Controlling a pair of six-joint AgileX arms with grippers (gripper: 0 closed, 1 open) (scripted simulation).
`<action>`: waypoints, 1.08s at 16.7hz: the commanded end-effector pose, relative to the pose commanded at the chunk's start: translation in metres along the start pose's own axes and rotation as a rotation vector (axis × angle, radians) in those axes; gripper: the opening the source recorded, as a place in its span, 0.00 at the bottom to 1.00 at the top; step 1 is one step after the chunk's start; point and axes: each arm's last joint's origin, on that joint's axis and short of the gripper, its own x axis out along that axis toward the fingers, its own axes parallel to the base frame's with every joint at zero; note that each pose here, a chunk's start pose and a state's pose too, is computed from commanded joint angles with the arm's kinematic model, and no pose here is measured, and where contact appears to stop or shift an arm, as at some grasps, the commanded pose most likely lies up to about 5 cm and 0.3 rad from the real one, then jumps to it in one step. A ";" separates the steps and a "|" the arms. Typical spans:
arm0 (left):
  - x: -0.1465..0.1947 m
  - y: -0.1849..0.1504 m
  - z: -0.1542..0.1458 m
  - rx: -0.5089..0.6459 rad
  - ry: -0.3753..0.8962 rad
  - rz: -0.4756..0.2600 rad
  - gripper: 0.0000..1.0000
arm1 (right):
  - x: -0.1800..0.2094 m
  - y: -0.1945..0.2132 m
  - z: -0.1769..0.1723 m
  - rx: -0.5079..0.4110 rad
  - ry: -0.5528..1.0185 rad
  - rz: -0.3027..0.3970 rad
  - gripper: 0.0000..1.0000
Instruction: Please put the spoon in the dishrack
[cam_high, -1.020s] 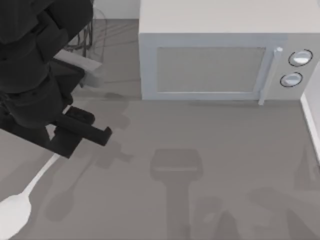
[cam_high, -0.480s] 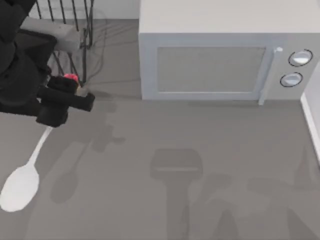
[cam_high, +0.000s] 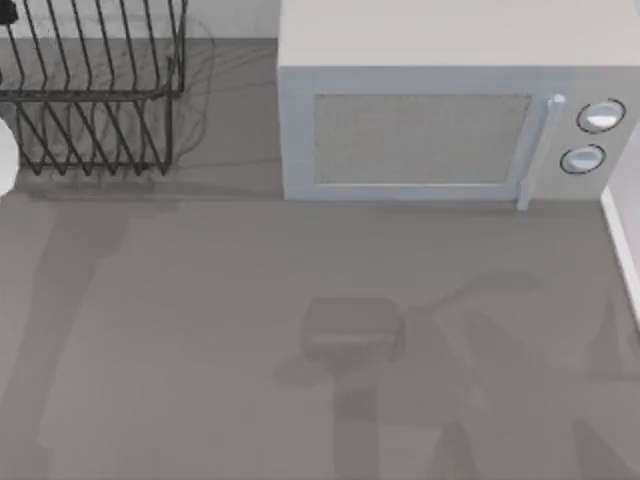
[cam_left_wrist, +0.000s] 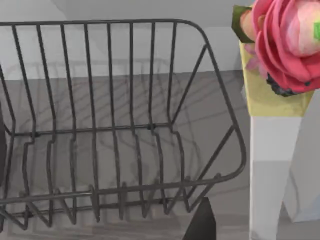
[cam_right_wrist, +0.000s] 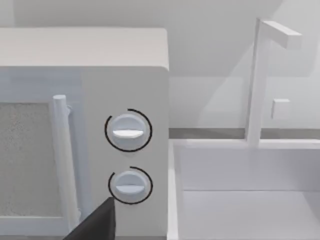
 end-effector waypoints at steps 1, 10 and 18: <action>-0.011 0.009 0.005 0.000 -0.103 0.027 0.00 | 0.000 0.000 0.000 0.000 0.000 0.000 1.00; -0.074 0.032 0.016 0.046 -0.502 0.165 0.00 | 0.000 0.000 0.000 0.000 0.000 0.000 1.00; -0.024 0.047 0.026 0.044 -0.493 0.165 0.00 | 0.000 0.000 0.000 0.000 0.000 0.000 1.00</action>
